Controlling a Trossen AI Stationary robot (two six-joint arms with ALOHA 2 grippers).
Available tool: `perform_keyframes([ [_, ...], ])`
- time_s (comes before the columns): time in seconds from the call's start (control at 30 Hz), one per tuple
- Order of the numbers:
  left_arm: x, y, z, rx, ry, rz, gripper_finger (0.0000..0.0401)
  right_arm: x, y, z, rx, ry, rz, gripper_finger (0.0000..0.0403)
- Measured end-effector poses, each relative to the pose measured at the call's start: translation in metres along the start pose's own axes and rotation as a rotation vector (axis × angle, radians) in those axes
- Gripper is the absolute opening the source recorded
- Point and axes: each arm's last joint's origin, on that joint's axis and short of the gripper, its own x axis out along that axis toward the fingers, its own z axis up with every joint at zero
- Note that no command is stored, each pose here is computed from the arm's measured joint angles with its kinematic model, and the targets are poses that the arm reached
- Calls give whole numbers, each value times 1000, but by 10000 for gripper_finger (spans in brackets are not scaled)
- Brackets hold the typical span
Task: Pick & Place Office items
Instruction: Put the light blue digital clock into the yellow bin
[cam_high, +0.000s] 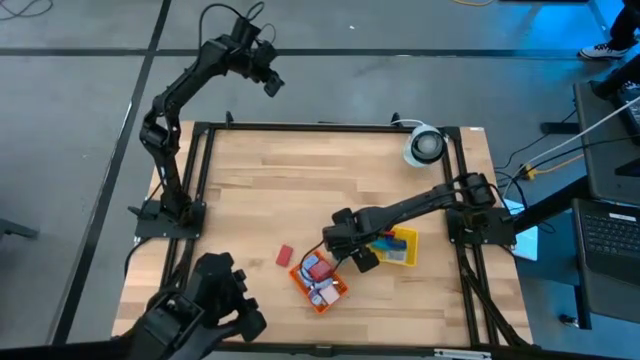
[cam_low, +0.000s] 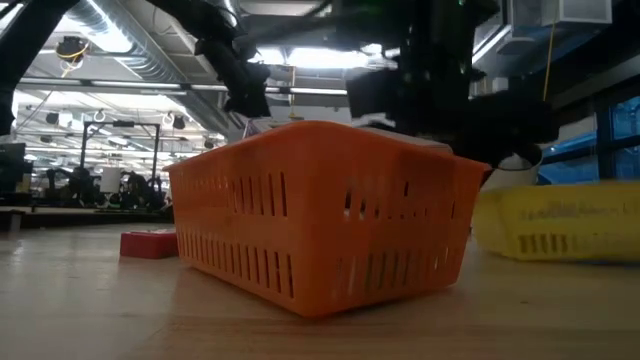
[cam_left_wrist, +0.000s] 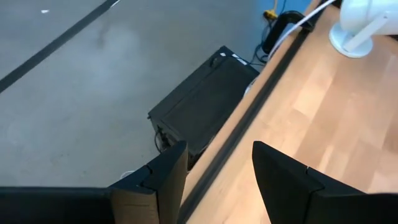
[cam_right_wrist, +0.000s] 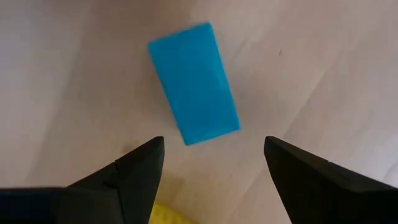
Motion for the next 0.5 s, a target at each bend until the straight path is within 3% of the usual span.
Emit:
perform_keyframes([
  [0.5,0,0,-1,-3,8,28,177,4,0,7,18,-104,35,284],
])
